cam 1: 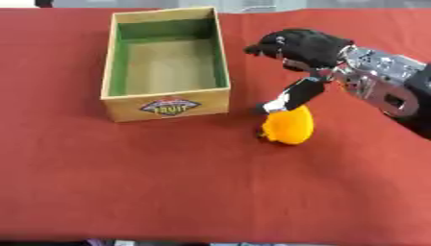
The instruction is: Pick up objects on the table and place them in the box.
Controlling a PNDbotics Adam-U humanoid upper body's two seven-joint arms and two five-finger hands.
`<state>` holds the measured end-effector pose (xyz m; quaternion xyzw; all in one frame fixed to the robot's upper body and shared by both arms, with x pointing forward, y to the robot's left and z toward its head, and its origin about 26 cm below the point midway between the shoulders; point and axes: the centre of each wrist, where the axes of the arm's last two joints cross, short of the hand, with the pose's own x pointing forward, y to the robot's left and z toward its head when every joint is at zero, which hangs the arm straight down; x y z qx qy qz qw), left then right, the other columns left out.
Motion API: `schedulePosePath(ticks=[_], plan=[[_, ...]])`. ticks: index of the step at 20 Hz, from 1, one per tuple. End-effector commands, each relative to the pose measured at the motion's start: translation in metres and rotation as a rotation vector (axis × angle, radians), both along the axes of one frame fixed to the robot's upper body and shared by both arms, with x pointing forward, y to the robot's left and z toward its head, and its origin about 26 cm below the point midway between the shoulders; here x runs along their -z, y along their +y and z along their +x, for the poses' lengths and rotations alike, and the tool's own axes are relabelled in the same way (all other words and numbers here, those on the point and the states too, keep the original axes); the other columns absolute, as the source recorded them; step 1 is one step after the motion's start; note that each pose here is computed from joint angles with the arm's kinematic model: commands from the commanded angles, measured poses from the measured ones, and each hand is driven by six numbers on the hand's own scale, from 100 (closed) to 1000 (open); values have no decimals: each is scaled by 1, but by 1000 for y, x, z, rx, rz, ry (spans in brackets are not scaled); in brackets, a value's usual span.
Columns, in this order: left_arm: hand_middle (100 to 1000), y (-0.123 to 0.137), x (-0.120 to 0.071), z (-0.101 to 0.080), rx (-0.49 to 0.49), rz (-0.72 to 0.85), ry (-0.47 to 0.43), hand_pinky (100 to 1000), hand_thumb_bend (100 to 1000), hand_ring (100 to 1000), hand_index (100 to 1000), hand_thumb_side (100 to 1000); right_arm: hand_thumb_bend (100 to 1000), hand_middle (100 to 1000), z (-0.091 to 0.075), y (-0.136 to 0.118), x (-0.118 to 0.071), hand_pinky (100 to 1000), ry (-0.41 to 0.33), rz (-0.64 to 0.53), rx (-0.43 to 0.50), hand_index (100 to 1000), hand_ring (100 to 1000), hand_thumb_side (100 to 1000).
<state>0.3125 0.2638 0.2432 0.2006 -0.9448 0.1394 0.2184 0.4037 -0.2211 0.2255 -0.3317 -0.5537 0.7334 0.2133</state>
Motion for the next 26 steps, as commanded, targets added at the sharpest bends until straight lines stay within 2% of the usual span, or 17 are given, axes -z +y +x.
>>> schedulePosePath(ticks=[1, 2, 4, 6, 9, 13, 16, 21, 26], plan=[[653, 5, -8, -4, -22, 22, -29, 573, 105, 597, 793, 903, 623, 794, -19, 14, -59, 880, 128, -85, 40, 1000, 913, 907], [653, 6, -8, -4, -23, 22, -29, 574, 105, 597, 793, 903, 622, 793, -29, 19, -76, 880, 176, -108, 53, 1000, 913, 909], [653, 6, -8, -4, -26, 22, -28, 573, 105, 597, 793, 903, 617, 791, -48, 24, -98, 879, 232, -123, 76, 1000, 912, 916], [653, 6, -8, -4, -27, 23, -28, 574, 105, 597, 793, 903, 608, 788, -62, 24, -109, 877, 252, -116, 94, 1000, 910, 931], [653, 6, -8, -5, -29, 25, -28, 574, 104, 597, 793, 902, 603, 786, -75, 22, -117, 878, 264, -96, 111, 1000, 909, 926], [653, 6, -8, -5, -28, 28, -29, 574, 105, 597, 792, 903, 584, 805, -82, 15, -114, 885, 305, -88, 114, 1000, 922, 832], [653, 6, -8, -4, -27, 29, -31, 574, 105, 598, 792, 902, 510, 820, -85, 9, -109, 888, 317, -98, 115, 1000, 927, 765], [653, 6, -9, -4, -23, 27, -32, 574, 104, 598, 792, 901, 523, 838, -80, 2, -98, 883, 328, -118, 147, 1000, 921, 760], [652, 5, -9, -4, -20, 25, -33, 574, 103, 598, 792, 899, 521, 829, -75, -2, -90, 875, 308, -145, 178, 1000, 913, 739]])
